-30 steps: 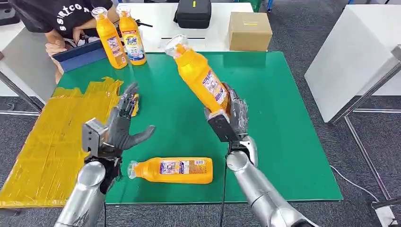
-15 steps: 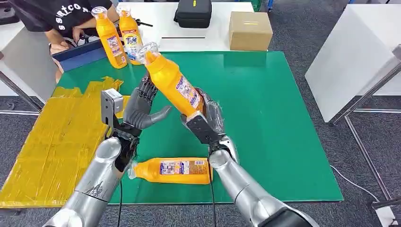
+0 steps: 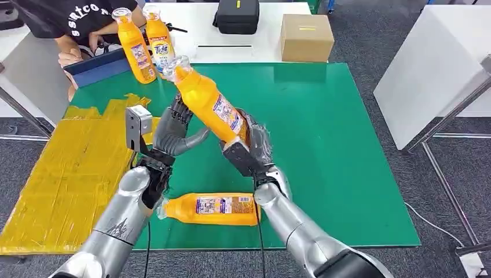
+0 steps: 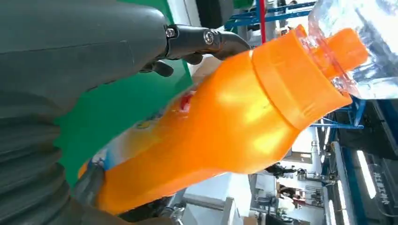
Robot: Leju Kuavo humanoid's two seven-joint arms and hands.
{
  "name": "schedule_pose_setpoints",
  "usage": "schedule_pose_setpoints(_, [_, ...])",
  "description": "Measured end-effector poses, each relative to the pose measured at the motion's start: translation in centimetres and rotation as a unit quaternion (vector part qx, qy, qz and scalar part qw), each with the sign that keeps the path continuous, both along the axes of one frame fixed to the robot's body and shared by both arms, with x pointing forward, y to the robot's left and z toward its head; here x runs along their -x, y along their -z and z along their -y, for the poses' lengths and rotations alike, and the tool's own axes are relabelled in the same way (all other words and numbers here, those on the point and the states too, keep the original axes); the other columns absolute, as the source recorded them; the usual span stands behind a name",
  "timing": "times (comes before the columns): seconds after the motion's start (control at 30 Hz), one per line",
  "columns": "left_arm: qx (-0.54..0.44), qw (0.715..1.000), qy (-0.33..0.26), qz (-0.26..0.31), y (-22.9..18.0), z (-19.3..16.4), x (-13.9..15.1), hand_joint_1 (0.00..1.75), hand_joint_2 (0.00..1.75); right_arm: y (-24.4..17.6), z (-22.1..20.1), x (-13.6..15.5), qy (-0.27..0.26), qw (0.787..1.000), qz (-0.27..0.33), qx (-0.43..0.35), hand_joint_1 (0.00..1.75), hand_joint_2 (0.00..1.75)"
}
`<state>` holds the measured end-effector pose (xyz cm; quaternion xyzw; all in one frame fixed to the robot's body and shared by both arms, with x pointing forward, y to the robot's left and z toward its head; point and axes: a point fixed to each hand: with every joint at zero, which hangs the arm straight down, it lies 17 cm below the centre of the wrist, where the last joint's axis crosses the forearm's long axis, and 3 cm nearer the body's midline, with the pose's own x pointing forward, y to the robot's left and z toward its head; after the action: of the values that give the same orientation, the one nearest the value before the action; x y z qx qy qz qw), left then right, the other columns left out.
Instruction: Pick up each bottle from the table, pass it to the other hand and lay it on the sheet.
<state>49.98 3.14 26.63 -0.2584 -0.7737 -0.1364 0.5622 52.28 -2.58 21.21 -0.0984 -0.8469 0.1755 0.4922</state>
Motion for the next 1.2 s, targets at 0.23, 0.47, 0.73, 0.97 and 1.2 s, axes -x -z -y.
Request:
schedule_pose_setpoints(0.23, [0.046,0.999,0.008,-0.029,-0.2,0.2,-0.2,0.00,1.75,-0.6,-2.0,1.2,0.007,0.998,0.039,0.050,1.75,1.75])
schedule_pose_setpoints(0.47, [0.094,0.993,0.021,-0.067,0.2,-0.1,-0.5,0.00,1.75,-1.4,-3.4,2.0,0.014,0.981,0.105,0.165,1.75,1.75])
schedule_pose_setpoints(0.73, [0.154,0.981,0.032,-0.112,0.1,-0.3,-1.0,0.00,1.75,-2.3,-2.8,2.2,0.035,0.975,0.124,0.182,1.75,1.75])
schedule_pose_setpoints(0.97, [0.190,0.973,0.032,-0.125,-0.4,-0.7,-1.4,0.00,1.75,-2.6,-2.8,2.3,0.042,0.974,0.124,0.185,1.75,1.75])
schedule_pose_setpoints(1.2, [0.230,0.966,0.013,-0.117,-1.3,-2.4,-1.7,0.00,1.75,-2.5,-3.6,2.7,0.033,0.978,0.115,0.170,1.75,1.75])
